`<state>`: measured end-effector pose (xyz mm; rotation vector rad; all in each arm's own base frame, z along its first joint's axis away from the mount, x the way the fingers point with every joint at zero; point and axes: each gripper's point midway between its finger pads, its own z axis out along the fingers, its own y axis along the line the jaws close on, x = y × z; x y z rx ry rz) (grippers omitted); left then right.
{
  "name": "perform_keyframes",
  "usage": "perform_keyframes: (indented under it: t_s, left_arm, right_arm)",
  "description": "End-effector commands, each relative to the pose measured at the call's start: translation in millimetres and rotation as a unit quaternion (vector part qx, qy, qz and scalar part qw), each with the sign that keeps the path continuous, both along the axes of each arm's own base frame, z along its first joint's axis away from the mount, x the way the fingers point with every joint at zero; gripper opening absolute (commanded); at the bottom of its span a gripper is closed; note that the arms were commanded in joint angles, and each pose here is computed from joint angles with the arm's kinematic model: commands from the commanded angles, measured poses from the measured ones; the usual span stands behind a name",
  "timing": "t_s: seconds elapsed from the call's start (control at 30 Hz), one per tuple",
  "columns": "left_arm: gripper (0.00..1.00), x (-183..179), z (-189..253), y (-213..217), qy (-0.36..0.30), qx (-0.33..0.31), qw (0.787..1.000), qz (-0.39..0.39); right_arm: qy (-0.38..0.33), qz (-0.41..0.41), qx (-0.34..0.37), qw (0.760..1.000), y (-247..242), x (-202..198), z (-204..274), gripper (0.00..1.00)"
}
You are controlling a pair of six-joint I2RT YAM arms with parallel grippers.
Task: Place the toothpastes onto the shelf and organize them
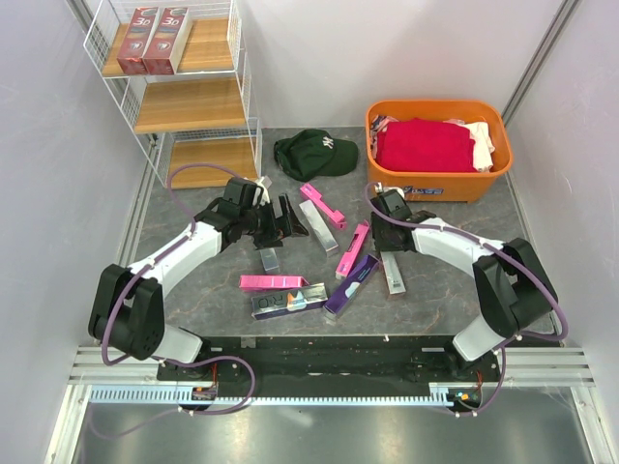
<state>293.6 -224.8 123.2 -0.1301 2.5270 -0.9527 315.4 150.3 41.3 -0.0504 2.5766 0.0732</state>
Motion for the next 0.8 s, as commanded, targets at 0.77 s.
perform_keyframes:
  t_s: [0.77]
  left_arm:
    - [0.99,23.7,112.0,-6.7,-0.112,-0.093,0.989,-0.012]
  right_arm:
    - [-0.359,-0.062,0.254,0.896,40.5,104.2,294.2,0.34]
